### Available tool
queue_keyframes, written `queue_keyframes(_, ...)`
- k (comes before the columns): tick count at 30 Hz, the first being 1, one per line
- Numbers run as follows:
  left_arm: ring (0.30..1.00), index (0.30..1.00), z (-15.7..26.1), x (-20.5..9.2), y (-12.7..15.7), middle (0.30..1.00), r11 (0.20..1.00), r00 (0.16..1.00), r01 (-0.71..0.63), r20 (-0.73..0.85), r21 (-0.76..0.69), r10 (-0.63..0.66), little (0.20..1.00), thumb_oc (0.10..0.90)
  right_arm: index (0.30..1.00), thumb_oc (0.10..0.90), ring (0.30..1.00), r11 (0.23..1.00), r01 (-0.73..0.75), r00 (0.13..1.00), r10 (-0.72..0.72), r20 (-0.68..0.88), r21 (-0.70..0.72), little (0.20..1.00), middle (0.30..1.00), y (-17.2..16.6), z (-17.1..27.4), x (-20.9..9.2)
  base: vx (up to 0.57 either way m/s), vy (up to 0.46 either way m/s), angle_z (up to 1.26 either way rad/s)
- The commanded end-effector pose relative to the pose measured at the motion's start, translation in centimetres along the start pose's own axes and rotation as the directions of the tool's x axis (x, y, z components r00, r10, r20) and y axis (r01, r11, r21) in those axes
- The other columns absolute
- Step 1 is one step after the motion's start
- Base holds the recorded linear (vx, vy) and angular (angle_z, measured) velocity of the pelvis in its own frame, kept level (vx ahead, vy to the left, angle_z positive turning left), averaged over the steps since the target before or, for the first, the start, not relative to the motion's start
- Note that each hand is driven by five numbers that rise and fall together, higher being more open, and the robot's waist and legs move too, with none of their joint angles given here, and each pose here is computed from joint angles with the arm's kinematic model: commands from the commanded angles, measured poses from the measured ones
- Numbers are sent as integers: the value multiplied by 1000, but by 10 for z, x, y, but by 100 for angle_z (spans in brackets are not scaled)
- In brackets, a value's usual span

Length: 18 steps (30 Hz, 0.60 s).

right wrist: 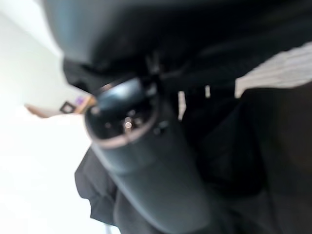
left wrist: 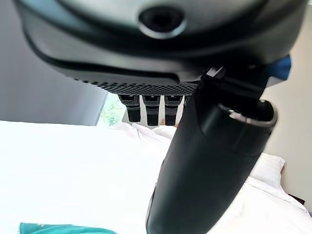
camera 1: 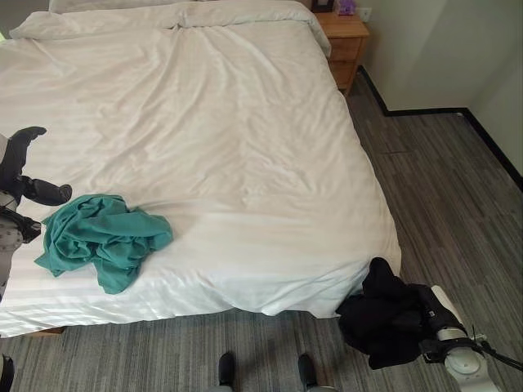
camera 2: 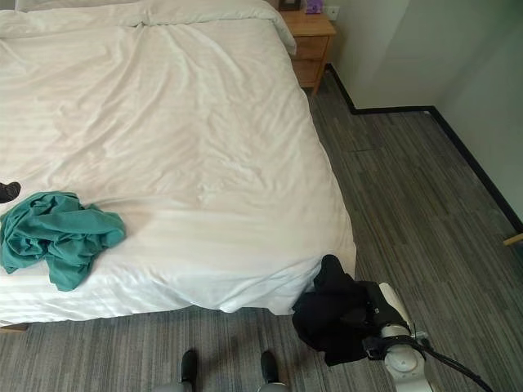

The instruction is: Pick up bed clothes into laundry basket.

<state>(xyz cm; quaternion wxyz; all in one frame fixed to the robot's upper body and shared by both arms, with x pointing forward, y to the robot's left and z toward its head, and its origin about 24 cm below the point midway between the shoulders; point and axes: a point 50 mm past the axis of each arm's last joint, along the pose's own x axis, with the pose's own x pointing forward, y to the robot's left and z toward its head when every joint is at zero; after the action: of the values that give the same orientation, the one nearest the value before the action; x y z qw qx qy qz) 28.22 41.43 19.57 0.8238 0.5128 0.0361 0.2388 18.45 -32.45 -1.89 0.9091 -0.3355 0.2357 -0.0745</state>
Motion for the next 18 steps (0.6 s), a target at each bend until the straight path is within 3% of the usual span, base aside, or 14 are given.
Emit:
queue_keyframes(1, 900, 900, 12, 4, 46, 900, 978, 980, -193, 41, -74, 197, 900, 800, 300, 400, 300, 984, 150, 975, -131, 178, -96, 300, 300, -53, 39, 6, 0, 0, 0)
queue_keyframes(18, 900, 900, -17, -16, 3, 900, 999, 999, -40, -29, -21, 39, 900, 800, 300, 400, 300, 986, 125, 981, -107, 159, -109, 300, 300, -49, 36, 5, 0, 0, 0)
